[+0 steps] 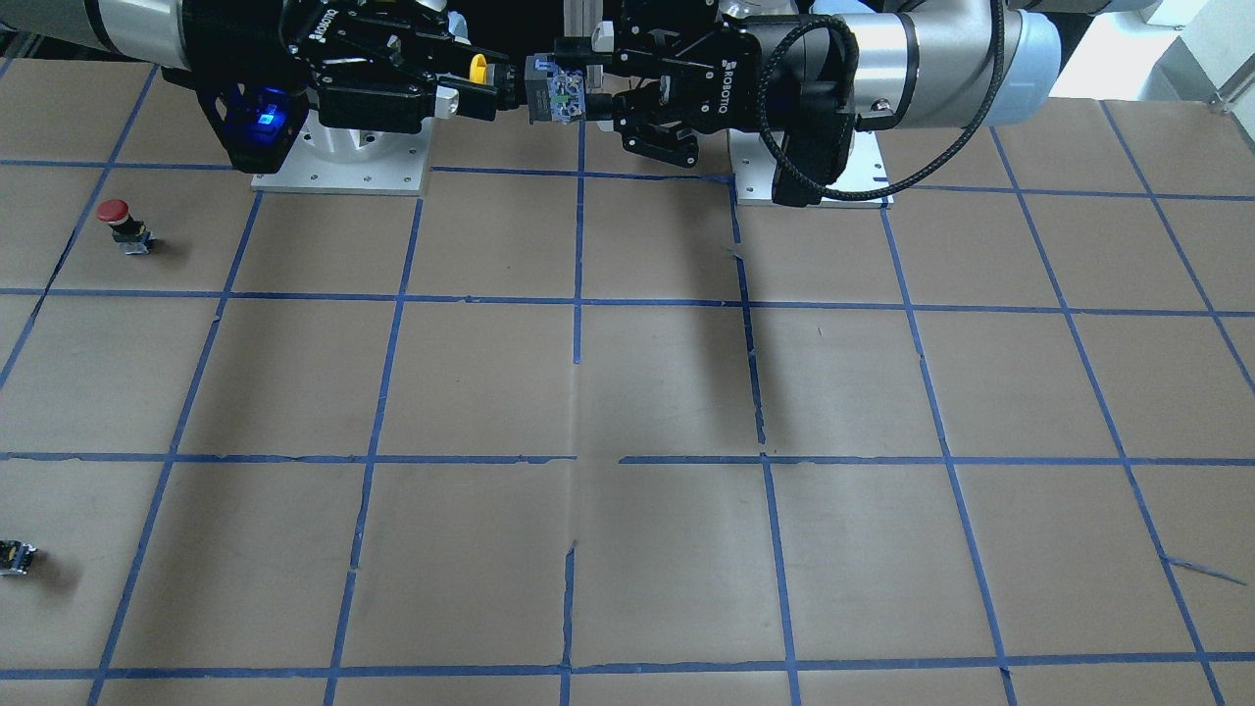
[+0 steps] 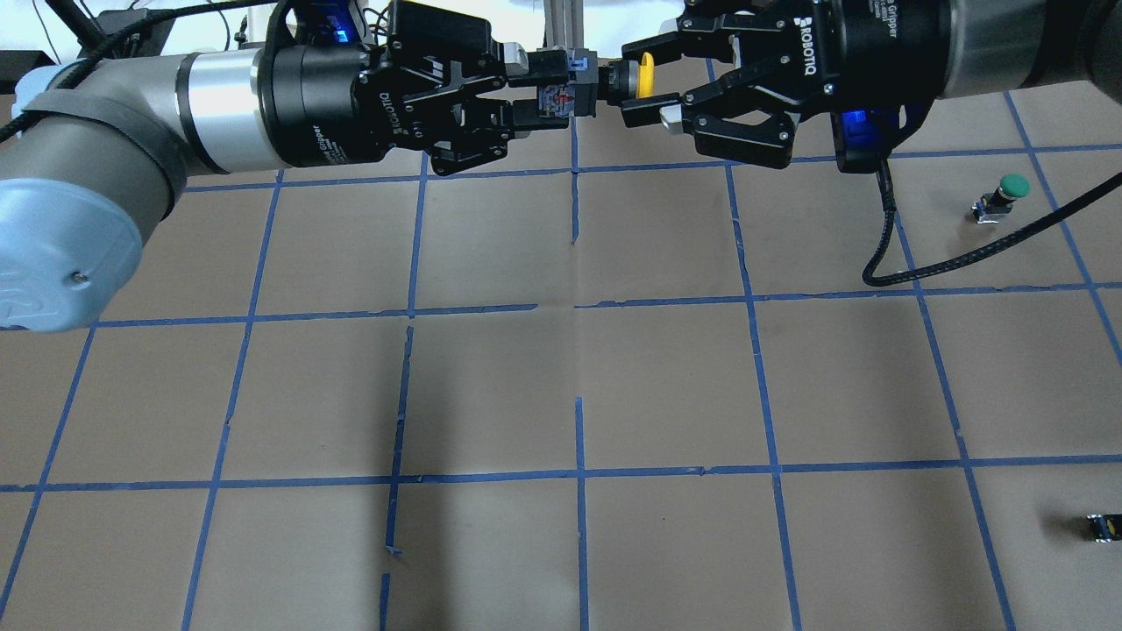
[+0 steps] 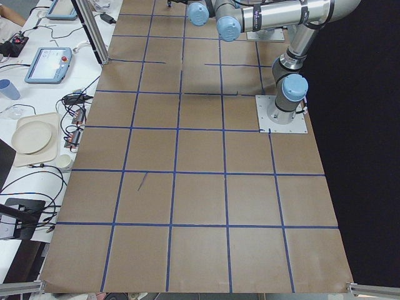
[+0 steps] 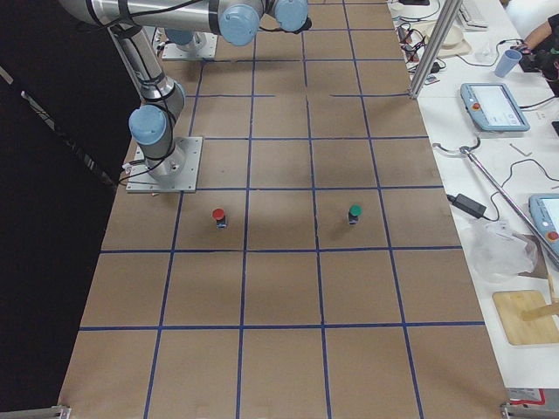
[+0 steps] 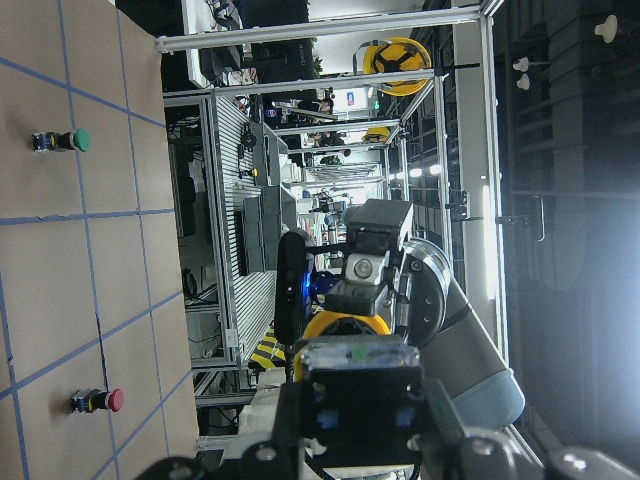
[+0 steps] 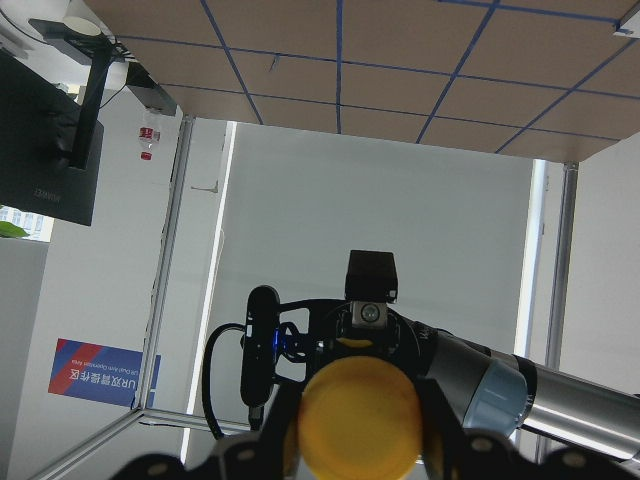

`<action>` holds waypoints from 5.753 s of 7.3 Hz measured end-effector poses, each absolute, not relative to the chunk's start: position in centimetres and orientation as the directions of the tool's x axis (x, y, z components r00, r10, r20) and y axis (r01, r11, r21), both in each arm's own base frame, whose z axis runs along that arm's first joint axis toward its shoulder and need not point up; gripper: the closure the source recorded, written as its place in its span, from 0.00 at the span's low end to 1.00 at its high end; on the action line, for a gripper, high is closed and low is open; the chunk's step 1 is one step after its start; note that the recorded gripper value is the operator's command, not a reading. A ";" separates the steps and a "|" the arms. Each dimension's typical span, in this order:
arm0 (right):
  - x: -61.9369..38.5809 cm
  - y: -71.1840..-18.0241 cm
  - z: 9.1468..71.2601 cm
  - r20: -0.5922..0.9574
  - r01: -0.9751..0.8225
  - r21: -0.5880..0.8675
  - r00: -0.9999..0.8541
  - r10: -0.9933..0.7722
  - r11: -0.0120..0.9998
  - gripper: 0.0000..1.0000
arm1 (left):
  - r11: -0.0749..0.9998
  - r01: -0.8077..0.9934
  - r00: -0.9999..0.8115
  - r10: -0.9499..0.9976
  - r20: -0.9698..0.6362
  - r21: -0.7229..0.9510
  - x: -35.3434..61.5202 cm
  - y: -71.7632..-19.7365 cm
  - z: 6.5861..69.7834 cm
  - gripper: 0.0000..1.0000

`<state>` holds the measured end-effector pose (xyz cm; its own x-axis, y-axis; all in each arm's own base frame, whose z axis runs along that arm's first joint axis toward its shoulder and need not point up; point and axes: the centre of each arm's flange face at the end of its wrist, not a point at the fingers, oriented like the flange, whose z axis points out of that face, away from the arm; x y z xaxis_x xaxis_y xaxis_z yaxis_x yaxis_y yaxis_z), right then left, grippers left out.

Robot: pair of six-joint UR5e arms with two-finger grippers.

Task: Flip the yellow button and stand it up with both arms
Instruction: 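Close the right gripper on the yellow cap and open the left gripper, then carry the button away with the right gripper while the left gripper withdraws, then lower the button upright onto the table with the right gripper and release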

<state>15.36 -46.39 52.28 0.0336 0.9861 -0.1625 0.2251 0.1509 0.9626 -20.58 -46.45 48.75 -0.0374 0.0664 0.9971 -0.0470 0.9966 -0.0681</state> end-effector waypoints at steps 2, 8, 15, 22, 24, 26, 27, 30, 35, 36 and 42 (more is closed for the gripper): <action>15.4 -46.4 52.5 -0.166 0.217 0.964 0.040 0.985 0.154 0.88 | 0.998 -0.047 -0.039 0.044 0.998 -0.046 -20.6 -46.3 48.9 0.01; 13.1 -47.3 52.6 -0.205 0.269 0.946 0.057 0.977 0.183 0.87 | 0.997 -0.053 -0.087 -0.061 0.994 0.057 -20.3 -47.4 50.6 0.00; 2.7 -45.9 49.4 -0.312 0.575 0.344 -0.676 0.668 0.742 0.87 | 1.000 -0.009 -0.846 -0.001 0.533 -0.013 -16.1 -49.6 48.0 0.00; -9.6 -43.8 38.4 -0.134 -0.242 0.052 -0.963 -0.234 0.969 0.88 | 1.000 0.006 -1.000 0.006 -0.018 0.009 -12.7 -52.1 52.6 0.00; -12.0 -44.1 36.9 -0.091 -0.437 0.010 -0.896 -0.434 0.900 0.88 | 0.999 -0.020 -0.999 -0.022 0.041 0.051 -13.2 -53.1 51.5 0.00; -15.1 -45.1 34.9 -0.061 -0.619 -0.019 -0.783 -0.619 0.785 0.90 | 0.997 -0.007 -1.000 -0.008 0.013 0.075 -13.4 -52.1 50.2 0.00; -17.4 -45.2 33.5 -0.069 -0.679 -0.031 -0.731 -0.679 0.734 0.90 | 0.997 -0.005 -1.000 -0.005 0.008 0.081 -13.3 -51.5 49.8 0.00; -23.1 -45.8 29.8 -0.038 -0.749 -0.047 -0.660 -0.751 0.661 0.90 | 0.996 -0.011 -1.000 -0.011 0.007 0.084 -13.3 -51.4 49.4 0.00; -25.2 -45.5 26.4 -0.070 -0.903 -0.087 -0.416 -0.907 0.421 0.89 | 0.997 -0.012 -1.000 -0.013 0.008 0.079 -13.3 -51.8 49.0 0.00; -25.8 -45.2 26.0 -0.069 -0.921 -0.109 -0.368 -0.927 0.374 0.87 | 0.997 -0.009 -1.000 -0.010 0.008 0.078 -13.3 -51.8 48.9 0.00; -26.7 -45.0 23.9 -0.075 -0.947 -0.175 -0.261 -0.962 0.271 0.63 | 0.998 -0.017 -1.000 -0.017 0.008 0.059 -13.2 -52.2 49.0 0.00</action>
<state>-26.67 -45.05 23.91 -0.2612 -0.9623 -0.0753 -0.9466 0.2706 -0.1754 -13.17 -52.22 48.98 -0.9998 -0.0171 0.0080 -0.0166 0.9981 0.0587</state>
